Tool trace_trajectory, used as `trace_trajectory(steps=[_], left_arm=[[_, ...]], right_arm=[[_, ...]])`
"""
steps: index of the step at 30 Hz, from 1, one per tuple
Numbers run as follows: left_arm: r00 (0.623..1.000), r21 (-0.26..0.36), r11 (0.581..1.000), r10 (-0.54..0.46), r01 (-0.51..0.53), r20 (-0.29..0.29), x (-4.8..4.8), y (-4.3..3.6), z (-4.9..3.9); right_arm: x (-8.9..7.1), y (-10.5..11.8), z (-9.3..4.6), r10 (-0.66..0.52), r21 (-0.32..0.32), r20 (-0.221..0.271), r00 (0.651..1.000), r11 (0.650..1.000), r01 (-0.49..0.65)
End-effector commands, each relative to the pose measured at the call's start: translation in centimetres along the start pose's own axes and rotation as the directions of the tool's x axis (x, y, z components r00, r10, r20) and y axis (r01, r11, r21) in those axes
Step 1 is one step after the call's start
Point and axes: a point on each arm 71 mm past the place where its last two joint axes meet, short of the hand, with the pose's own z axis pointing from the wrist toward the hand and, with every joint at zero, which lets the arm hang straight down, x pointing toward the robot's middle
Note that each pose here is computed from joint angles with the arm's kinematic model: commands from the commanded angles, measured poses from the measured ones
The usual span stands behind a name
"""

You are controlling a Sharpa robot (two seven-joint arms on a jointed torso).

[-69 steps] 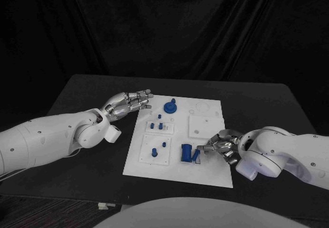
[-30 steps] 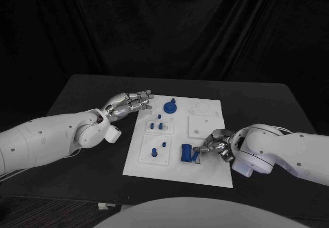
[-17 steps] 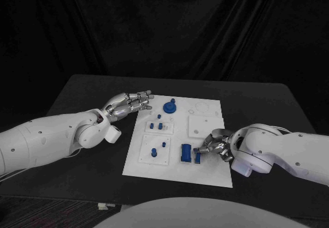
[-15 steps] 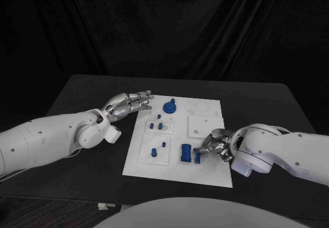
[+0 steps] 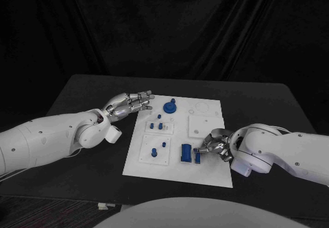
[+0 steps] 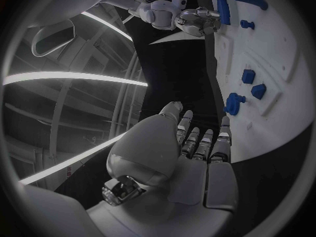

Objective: Assemble the parts on the task board

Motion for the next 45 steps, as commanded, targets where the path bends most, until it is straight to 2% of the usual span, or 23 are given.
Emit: trace_trajectory(steps=[1,14,22,28,33,36,39,45], left_arm=[[1.000,0.012,1.000,-0.014,0.014,-0.009,0.20,-0.07,0.06],[1.000,0.010,1.000,-0.015,0.015,-0.010,0.21,-0.04,0.09],[1.000,0.010,1.000,-0.015,0.015,-0.008,0.11,-0.03,-0.01],[1.000,0.011,1.000,-0.013,0.013,-0.004,0.01,-0.04,-0.13],[1.000,0.012,1.000,-0.010,0.010,0.002,-0.16,-0.05,-0.29],[1.000,0.012,1.000,-0.009,0.009,0.004,-0.21,-0.05,-0.33],[1.000,0.013,1.000,-0.009,0.009,0.004,-0.21,-0.05,-0.32],[1.000,0.015,1.000,-0.009,0.009,0.005,-0.20,-0.05,-0.34]], right_arm=[[0.0,-0.1,0.0,-0.008,0.006,-0.002,1.000,1.000,0.008],[0.3,0.1,0.0,-0.020,0.000,-0.019,1.000,1.000,0.020],[-0.1,-0.2,-0.2,0.006,-0.008,0.013,1.000,1.000,-0.006],[-0.9,-0.3,-1.1,0.059,-0.090,0.102,0.993,0.995,-0.050],[-2.2,0.1,-2.4,0.053,-0.227,0.243,0.969,0.974,0.004],[-2.9,0.5,-3.2,0.017,-0.313,0.336,0.942,0.945,0.094],[-3.3,0.8,-3.7,-0.034,-0.379,0.402,0.915,0.903,0.200],[-3.2,0.8,-3.8,-0.143,-0.439,0.474,0.869,0.817,0.374]])
